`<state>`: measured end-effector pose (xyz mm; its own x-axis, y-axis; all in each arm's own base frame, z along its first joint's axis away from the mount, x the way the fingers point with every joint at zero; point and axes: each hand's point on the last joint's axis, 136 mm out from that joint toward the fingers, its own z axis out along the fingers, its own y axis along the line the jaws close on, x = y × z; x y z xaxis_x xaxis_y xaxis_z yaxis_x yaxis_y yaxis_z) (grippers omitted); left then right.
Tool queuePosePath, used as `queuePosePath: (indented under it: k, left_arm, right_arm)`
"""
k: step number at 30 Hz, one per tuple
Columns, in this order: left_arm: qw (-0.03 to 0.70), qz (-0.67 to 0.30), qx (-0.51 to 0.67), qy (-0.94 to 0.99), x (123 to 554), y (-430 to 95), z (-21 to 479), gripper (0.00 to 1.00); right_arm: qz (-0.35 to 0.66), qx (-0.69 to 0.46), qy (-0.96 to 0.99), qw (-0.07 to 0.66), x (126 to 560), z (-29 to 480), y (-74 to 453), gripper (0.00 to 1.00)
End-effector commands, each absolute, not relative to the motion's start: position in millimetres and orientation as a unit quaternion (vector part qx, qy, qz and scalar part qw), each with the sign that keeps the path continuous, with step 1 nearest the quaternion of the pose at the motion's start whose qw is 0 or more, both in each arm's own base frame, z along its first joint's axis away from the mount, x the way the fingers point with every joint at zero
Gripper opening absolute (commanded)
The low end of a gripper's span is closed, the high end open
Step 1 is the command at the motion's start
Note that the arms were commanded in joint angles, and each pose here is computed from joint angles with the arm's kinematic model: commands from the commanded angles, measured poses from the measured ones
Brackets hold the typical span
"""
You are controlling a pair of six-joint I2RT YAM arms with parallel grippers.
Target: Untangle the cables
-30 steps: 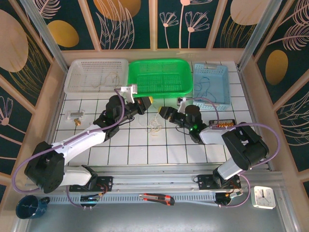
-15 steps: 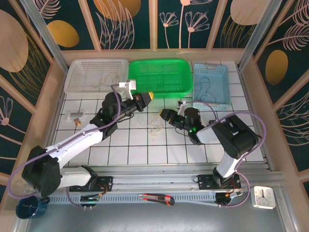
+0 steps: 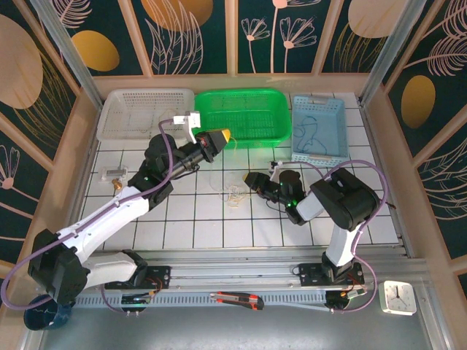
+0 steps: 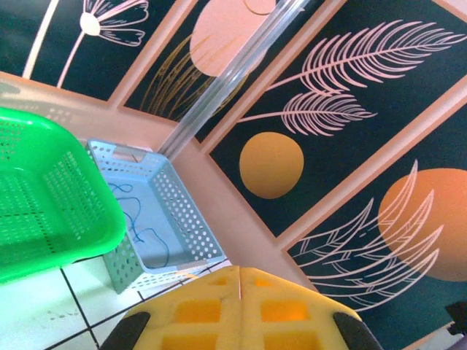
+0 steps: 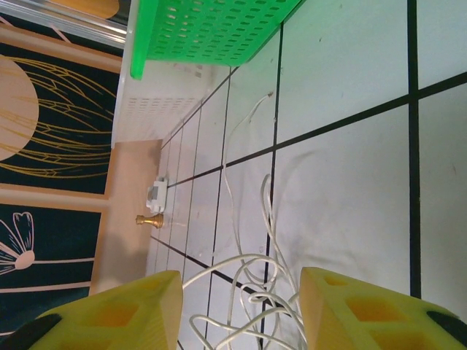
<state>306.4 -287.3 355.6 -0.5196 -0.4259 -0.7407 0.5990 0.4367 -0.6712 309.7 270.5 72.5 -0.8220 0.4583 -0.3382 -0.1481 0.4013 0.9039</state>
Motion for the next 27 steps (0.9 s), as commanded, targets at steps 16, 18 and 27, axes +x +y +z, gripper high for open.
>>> queuePosePath:
  k: [16,18,27]
  left_arm:
    - [0.602,-0.301,-0.034,0.739,433,-156,381,0.00]
    - [0.607,-0.280,-0.058,0.742,453,-133,376,0.00]
    - [0.592,-0.190,-0.140,0.771,536,-50,328,0.00]
  right_arm:
    - [0.515,0.035,0.782,0.348,310,151,264,0.59]
    - [0.511,0.028,0.783,0.354,309,159,263,0.60]
    - [0.450,0.019,0.804,0.389,301,179,240,0.60]
